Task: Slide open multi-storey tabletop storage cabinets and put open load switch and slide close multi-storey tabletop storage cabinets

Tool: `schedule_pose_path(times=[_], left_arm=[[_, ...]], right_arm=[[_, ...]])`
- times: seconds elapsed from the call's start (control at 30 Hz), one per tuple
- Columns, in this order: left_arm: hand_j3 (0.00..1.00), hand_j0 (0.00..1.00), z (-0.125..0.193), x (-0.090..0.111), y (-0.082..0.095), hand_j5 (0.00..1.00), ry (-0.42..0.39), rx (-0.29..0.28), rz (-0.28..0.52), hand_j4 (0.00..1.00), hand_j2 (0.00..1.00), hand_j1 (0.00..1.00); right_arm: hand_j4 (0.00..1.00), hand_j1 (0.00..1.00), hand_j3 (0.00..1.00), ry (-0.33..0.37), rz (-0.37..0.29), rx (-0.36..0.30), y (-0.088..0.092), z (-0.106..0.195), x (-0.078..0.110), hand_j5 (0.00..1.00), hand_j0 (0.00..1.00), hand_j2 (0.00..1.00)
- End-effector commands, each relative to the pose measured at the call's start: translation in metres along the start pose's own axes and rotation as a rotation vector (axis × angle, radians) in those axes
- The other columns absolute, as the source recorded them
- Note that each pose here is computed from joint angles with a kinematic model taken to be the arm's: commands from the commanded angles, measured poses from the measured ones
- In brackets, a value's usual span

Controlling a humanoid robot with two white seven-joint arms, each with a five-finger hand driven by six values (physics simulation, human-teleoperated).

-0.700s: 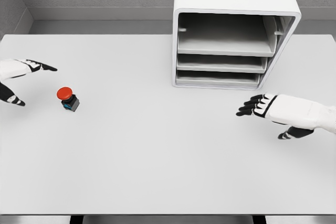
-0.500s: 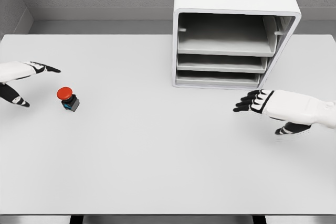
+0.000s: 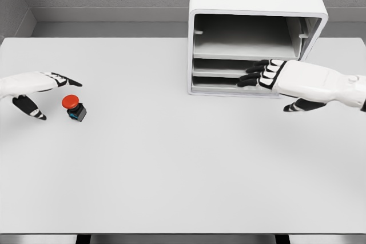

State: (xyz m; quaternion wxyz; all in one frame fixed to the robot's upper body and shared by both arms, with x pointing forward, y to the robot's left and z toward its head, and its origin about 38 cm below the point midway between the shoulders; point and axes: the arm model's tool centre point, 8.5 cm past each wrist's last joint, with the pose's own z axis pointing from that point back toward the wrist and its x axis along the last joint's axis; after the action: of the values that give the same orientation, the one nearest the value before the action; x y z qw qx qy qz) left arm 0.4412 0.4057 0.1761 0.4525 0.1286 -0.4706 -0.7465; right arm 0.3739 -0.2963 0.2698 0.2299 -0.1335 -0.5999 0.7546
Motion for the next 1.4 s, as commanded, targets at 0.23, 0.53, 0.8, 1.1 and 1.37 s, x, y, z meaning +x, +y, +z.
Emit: schedule_pose_path(times=[0.23, 0.53, 0.8, 1.1, 1.37], left_arm=[[1.0, 1.0, -0.016, 0.02, -0.006, 1.0, -0.059, -0.043, -0.034, 1.0, 1.0, 1.0], [1.0, 1.0, -0.022, 0.033, -0.005, 1.0, -0.095, -0.05, -0.06, 1.0, 1.0, 1.0], [1.0, 1.0, -0.022, 0.034, -0.005, 1.0, -0.098, -0.051, -0.062, 1.0, 1.0, 1.0], [0.92, 0.92, -0.021, 0.039, 0.01, 0.92, -0.109, -0.027, -0.091, 0.92, 0.92, 0.92], [0.87, 0.87, -0.022, 0.044, 0.009, 0.87, -0.121, -0.031, -0.1, 0.87, 0.87, 0.87]], right_arm=[[1.0, 1.0, 1.0, -0.11, 0.019, -0.026, -0.013, -0.041, 0.016, 1.0, 1.0, 1.0], [1.0, 1.0, 1.0, 0.027, -0.062, -0.046, -0.03, -0.059, -0.001, 1.0, 1.0, 1.0], [1.0, 1.0, 1.0, 0.1, -0.093, -0.012, -0.023, -0.073, -0.014, 1.0, 1.0, 1.0], [1.0, 1.0, 1.0, 0.166, -0.152, 0.024, -0.014, -0.093, -0.026, 1.0, 1.0, 1.0], [1.0, 1.0, 1.0, 0.227, -0.199, 0.032, -0.012, -0.096, -0.053, 1.0, 1.0, 1.0]])
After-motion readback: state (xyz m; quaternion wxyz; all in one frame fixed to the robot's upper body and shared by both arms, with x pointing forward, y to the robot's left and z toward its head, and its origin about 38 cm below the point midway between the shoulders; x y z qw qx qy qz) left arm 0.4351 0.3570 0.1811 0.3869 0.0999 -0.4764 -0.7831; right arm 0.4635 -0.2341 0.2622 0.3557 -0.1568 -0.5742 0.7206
